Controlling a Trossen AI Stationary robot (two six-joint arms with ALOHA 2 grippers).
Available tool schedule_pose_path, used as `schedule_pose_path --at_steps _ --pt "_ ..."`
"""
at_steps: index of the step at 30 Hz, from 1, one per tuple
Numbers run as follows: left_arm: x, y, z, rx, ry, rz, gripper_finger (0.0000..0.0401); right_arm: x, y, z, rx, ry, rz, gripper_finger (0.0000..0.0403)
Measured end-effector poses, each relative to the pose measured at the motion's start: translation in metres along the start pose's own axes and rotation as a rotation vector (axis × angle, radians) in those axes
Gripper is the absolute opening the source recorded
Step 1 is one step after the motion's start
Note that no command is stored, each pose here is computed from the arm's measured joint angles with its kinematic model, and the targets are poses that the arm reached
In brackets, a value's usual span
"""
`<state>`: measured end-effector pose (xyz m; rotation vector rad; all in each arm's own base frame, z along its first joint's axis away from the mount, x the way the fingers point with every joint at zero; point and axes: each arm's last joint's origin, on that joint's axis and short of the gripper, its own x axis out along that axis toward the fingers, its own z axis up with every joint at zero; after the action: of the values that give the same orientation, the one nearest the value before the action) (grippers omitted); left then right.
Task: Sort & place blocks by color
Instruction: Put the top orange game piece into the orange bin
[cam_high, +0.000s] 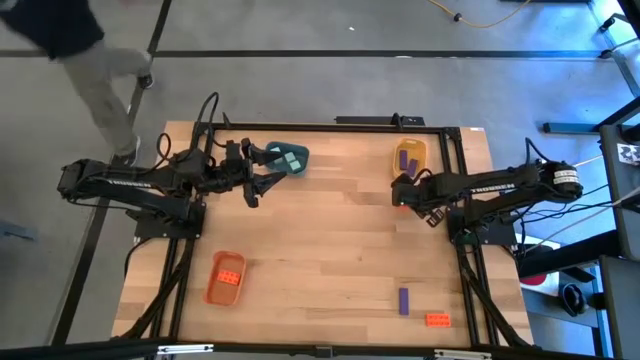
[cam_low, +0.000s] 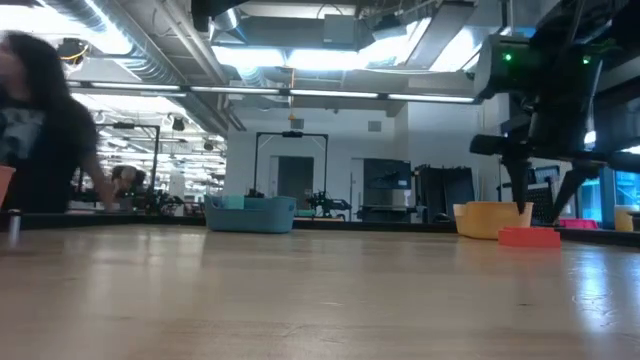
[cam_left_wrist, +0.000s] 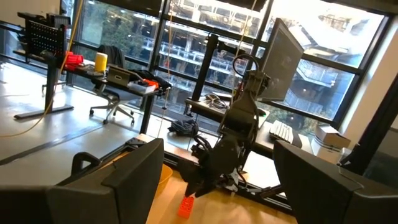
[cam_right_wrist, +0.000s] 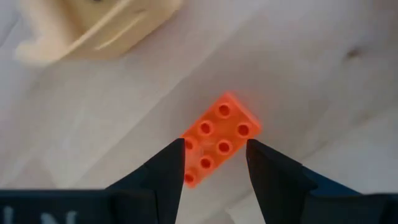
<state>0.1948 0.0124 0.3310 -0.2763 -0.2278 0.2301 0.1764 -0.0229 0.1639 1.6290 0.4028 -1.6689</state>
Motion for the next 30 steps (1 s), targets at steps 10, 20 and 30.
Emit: schedule_pose_path --at_steps 10,20,30 --pt "0.0 0.0 0.0 0.0 0.001 0.0 0.0294 -0.044 0.038 0.007 -1.146 0.181 0.108 0.0174" --pt "0.0 0.0 0.0 0.0 0.001 0.0 0.0294 -0.023 0.042 0.013 -2.08 0.505 0.095 0.0174" --pt "0.0 0.001 0.0 -0.007 -0.012 0.047 0.0294 0.011 0.049 0.006 -2.392 0.482 -0.097 0.0179"
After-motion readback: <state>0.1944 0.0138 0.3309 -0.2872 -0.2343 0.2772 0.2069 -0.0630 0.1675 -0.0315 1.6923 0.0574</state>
